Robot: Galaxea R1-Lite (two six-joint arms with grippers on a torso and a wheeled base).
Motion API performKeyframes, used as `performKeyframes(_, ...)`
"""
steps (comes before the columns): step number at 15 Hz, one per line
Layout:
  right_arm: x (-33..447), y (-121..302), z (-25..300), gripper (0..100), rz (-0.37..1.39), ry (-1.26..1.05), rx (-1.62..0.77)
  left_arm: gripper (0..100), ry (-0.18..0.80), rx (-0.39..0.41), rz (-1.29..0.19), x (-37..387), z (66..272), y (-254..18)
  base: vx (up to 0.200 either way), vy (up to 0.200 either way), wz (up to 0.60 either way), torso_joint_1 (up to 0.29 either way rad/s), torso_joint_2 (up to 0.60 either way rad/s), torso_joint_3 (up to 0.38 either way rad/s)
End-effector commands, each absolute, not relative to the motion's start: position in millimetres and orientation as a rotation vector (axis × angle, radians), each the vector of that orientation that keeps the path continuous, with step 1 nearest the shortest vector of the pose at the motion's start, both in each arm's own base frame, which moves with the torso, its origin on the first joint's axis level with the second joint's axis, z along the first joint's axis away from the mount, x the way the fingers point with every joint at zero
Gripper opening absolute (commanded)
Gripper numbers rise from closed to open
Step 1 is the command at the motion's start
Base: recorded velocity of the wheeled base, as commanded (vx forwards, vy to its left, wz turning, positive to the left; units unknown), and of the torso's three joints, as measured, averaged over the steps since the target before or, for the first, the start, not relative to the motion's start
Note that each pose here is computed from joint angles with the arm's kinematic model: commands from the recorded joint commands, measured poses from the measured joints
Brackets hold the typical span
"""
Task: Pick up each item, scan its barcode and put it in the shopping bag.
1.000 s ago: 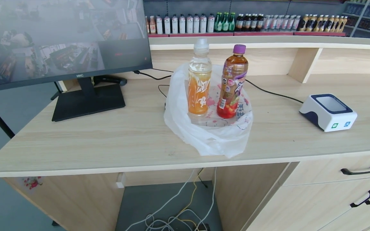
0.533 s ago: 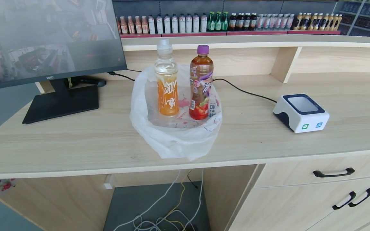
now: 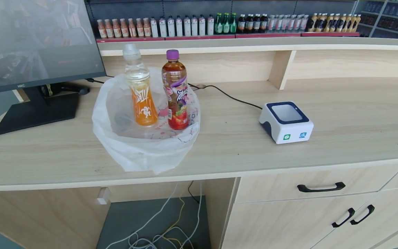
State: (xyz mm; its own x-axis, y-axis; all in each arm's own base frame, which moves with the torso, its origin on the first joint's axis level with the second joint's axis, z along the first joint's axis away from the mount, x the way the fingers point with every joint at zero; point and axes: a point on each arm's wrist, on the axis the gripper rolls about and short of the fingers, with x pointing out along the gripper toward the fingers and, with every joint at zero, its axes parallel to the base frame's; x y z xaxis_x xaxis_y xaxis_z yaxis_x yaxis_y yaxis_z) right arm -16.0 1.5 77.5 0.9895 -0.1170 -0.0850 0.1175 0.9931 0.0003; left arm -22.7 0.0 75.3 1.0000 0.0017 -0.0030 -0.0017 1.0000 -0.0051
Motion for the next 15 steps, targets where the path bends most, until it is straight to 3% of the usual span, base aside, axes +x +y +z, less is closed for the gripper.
performKeyframes(1, -15.7, 1.4, 77.6, 100, -0.118, 0.089, 0.006, 100, 0.003, -0.005, 0.003, -22.7, 75.4, 0.0, 0.0, -0.2, 0.0, 0.002, 0.0, 0.002)
performKeyframes(12, -15.7, 1.4, 77.6, 100, -0.118, 0.089, 0.009, 100, 0.003, -0.005, 0.002, -22.7, 75.4, 0.0, 0.0, -0.2, 0.0, 0.002, 0.0, 0.002)
performKeyframes(15, -15.7, 1.4, 77.6, 100, -0.118, 0.089, 0.009, 100, 0.003, -0.006, 0.002, -22.7, 75.4, 0.0, 0.0, 0.0, 0.0, 0.0, 0.0, 0.0)
